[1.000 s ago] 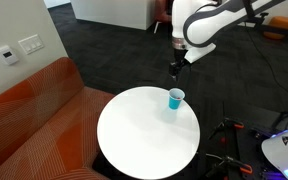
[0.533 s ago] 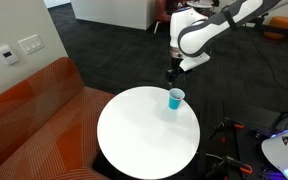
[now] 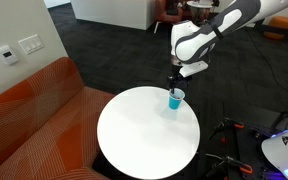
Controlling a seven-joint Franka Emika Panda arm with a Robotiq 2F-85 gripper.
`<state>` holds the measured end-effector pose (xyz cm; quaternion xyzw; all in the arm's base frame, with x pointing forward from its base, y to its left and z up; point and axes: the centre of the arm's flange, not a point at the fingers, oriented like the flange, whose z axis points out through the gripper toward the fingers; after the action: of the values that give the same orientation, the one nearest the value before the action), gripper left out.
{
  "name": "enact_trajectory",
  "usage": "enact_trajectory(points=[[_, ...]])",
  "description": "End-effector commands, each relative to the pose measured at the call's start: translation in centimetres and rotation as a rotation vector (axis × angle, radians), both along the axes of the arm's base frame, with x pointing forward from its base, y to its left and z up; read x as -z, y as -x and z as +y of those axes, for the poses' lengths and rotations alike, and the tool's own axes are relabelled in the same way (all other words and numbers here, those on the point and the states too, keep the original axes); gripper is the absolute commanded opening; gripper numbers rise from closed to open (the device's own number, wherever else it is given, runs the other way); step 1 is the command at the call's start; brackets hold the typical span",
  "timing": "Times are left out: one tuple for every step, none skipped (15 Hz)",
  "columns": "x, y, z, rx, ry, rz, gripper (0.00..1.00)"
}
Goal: Remove the red marker from the blue cup and place the marker on the left side of the table
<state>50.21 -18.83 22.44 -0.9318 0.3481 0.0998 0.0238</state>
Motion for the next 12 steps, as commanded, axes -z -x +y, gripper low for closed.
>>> enact_trajectory(points=[[1.2, 0.3, -1.9, 0.032, -0.036, -0.025, 1.00], [1.5, 0.4, -2.3, 0.042, -0.043, -0.025, 0.99], [1.7, 0.5, -2.5, 0.049, -0.049, -0.026, 0.93], [1.8, 0.6, -2.7, 0.059, -0.050, -0.025, 0.92], [1.9, 0.6, -2.8, 0.066, -0.052, -0.023, 0.88], [2.0, 0.7, -2.9, 0.073, -0.055, -0.026, 0.79], [2.0, 0.7, -3.1, 0.081, -0.058, -0.027, 0.81], [2.0, 0.8, -3.2, 0.090, -0.061, -0.028, 0.78], [2.0, 0.8, -3.3, 0.096, -0.065, -0.030, 0.77], [2.1, 0.8, -3.5, 0.101, -0.068, -0.032, 0.77], [2.2, 0.7, -3.7, 0.107, -0.072, -0.033, 0.71], [2.3, 0.6, -3.8, 0.115, -0.076, -0.036, 0.72]])
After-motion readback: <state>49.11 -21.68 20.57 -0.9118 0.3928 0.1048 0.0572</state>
